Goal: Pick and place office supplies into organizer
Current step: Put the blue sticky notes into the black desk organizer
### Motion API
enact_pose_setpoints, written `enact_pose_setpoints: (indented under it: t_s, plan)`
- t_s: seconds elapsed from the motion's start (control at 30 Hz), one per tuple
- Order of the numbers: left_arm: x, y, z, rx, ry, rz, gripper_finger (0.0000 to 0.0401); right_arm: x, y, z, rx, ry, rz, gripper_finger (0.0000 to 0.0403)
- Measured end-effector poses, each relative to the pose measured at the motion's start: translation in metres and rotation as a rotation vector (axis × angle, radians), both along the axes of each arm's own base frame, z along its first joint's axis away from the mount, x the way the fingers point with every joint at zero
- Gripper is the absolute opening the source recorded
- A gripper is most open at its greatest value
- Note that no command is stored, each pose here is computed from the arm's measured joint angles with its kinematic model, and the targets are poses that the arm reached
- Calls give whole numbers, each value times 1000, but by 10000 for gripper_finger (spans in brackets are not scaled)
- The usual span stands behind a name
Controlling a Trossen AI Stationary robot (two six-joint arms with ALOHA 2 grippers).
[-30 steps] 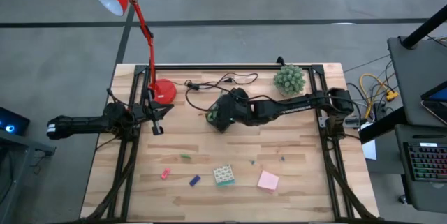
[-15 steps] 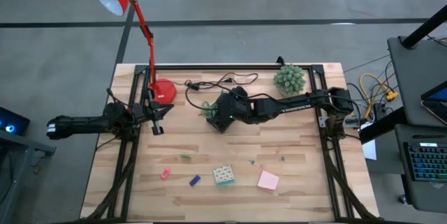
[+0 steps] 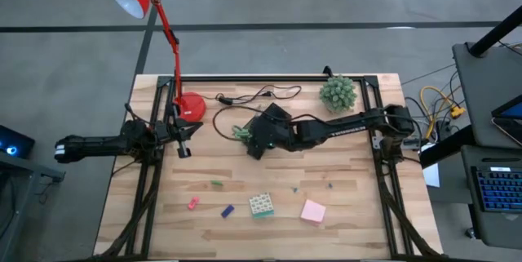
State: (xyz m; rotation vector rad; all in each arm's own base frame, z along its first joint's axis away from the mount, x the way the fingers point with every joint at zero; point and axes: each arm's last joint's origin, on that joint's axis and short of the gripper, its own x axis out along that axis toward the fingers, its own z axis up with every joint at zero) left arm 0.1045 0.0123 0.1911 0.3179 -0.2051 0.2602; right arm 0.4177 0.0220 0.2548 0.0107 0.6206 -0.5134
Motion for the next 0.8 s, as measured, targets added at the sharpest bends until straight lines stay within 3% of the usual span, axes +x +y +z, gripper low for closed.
enact_pose_setpoints:
  t_s: [0.47,0.8]
  plan:
    - [0,0,0,0,-1,1,0,-19,99,7,-174,123,377,102]
    - [0,0,0,0,0,1,0,-49,150,-4,-246,280,588,172]
